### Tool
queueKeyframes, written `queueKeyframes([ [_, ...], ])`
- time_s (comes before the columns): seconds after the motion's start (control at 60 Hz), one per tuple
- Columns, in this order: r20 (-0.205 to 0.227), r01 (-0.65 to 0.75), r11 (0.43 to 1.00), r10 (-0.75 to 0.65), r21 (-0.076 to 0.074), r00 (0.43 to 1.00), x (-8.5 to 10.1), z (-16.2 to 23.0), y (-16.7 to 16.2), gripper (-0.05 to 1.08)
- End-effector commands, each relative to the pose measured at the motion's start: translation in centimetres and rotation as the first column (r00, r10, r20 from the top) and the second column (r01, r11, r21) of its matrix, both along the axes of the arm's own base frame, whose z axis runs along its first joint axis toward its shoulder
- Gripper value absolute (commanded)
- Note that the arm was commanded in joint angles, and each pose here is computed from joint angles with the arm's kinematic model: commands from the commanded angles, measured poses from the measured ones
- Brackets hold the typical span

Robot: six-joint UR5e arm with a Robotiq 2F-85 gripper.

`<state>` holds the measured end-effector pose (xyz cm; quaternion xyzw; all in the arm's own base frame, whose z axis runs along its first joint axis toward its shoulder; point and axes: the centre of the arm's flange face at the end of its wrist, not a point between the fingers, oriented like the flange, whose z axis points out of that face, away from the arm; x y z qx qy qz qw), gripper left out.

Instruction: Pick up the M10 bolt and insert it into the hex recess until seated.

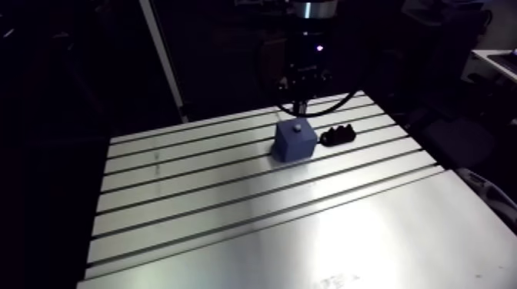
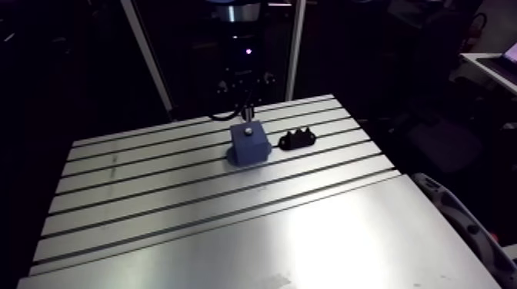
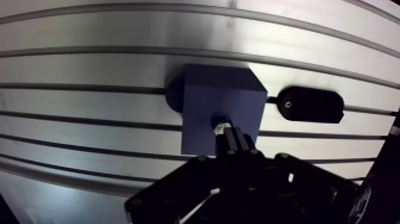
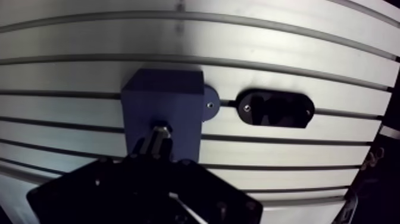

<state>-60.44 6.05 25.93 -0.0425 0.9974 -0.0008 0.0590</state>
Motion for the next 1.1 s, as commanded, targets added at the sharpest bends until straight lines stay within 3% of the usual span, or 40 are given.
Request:
queueKeyframes([
  [0.017,-0.002,-0.001,1.000,0.001,-0.001,1.000,0.0,-0.1,0.0,1.08],
  [1.1,0.018,0.004,1.000,-0.004,-0.006,1.000,0.6,-1.1,0.1,1.08],
])
